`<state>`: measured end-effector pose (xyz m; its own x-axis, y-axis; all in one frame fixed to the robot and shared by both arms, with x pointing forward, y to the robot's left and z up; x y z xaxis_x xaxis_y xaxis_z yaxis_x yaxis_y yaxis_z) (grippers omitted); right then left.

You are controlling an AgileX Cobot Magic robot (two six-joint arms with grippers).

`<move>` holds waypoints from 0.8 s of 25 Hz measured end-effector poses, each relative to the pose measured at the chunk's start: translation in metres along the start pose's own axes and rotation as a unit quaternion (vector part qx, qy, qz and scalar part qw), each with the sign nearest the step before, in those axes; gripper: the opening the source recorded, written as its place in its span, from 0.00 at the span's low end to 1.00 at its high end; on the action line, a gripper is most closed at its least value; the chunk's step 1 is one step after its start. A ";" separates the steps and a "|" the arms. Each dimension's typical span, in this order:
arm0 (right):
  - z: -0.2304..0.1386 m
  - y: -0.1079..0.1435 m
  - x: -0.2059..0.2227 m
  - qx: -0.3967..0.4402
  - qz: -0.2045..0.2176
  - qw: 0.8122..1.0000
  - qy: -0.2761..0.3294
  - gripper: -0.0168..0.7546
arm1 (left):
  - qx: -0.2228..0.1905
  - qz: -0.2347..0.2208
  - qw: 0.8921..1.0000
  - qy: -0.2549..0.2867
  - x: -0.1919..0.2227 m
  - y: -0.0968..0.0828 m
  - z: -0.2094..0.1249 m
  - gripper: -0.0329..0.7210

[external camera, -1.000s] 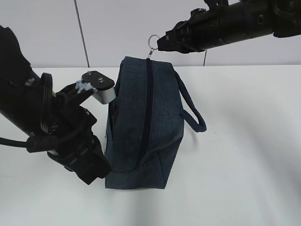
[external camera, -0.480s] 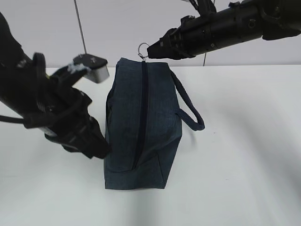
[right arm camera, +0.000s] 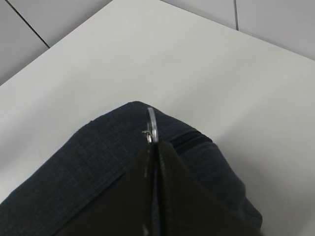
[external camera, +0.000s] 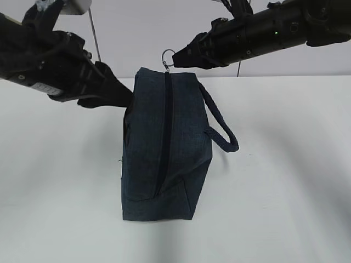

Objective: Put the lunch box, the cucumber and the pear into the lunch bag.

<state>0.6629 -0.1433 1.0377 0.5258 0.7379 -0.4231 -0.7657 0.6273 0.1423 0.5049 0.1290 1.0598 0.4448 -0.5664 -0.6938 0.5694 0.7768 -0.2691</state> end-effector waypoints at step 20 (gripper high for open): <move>0.000 0.001 0.000 0.000 0.003 1.000 0.000 0.02 | -0.066 0.003 0.996 -0.065 0.039 0.014 0.039 0.37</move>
<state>0.6624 -0.1429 1.0377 0.5210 0.7415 -0.4229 -0.7688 0.6228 0.1448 0.5572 0.1070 1.0552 0.5382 -0.5857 -0.6061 0.4746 0.8049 -0.3563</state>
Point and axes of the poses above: a point on each arm's last joint axis where the gripper is mounted, x pointing out along that axis toward the gripper, y along the wrist's bending axis when the last joint is at zero, z = x × y, the point moved 2 cm from there along x, pointing out along that axis toward the gripper, and after that the axes turned 7 degrees about -x, right-handed, at the moved point
